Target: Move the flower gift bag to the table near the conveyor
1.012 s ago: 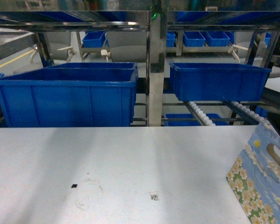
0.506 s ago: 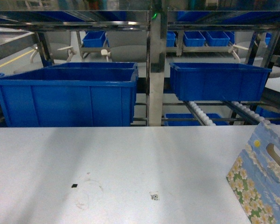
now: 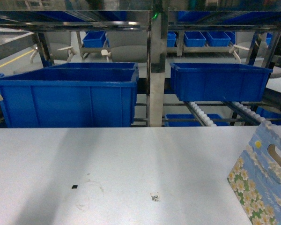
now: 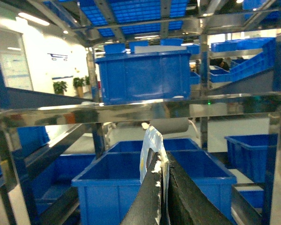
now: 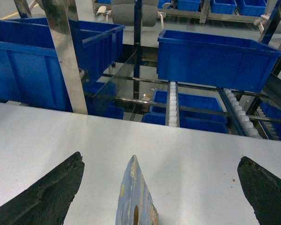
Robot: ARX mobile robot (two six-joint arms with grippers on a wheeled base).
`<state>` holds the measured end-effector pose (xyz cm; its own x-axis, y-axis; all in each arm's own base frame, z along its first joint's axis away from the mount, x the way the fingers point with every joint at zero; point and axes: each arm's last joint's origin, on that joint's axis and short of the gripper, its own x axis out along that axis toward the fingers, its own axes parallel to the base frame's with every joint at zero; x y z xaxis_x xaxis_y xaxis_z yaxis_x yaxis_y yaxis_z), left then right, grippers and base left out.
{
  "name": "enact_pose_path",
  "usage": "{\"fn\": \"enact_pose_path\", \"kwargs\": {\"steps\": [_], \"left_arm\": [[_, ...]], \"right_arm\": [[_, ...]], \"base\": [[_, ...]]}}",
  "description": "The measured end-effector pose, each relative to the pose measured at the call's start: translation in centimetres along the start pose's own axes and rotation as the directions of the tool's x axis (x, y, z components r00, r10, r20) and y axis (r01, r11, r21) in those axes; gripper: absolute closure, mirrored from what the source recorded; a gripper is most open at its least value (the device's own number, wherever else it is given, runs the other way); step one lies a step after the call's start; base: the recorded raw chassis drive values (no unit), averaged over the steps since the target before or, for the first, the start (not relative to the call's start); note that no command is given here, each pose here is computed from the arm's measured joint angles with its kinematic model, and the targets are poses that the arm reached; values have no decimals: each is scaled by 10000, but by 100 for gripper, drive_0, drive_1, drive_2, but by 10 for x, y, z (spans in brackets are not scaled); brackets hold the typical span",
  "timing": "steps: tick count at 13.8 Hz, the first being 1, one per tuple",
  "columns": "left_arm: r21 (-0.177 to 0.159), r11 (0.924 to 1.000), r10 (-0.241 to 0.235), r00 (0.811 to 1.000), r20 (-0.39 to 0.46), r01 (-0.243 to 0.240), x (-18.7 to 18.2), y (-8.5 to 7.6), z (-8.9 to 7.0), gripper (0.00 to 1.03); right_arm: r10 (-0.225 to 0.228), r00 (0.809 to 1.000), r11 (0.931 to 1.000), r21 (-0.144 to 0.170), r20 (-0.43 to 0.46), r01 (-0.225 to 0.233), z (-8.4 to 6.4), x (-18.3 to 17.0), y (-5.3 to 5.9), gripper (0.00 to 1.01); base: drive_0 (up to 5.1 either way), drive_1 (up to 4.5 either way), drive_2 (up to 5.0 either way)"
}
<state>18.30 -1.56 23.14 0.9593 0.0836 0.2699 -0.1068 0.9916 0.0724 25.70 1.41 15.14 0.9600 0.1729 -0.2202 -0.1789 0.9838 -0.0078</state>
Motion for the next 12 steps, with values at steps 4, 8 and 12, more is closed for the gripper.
{"fn": "enact_pose_path", "kwargs": {"steps": [4,8,12], "left_arm": [[98,9954,-944,9920,-840,956,10,-35,-20,101],[618,9959,-539,9834,-1734,655,16,-56,-63,101],[1101,9899,-540,9547,-2925,897,26,-73,-94,101]], "right_arm": [[-4,10000,10000,0,0,4,0,0,0,3],[-4,10000,10000,1,-4,4,0,0,0,3],[-4,10000,10000,1,-8,4,0,0,0,3]], "base": [[0,0,0],[0,0,0],[0,0,0]]}}
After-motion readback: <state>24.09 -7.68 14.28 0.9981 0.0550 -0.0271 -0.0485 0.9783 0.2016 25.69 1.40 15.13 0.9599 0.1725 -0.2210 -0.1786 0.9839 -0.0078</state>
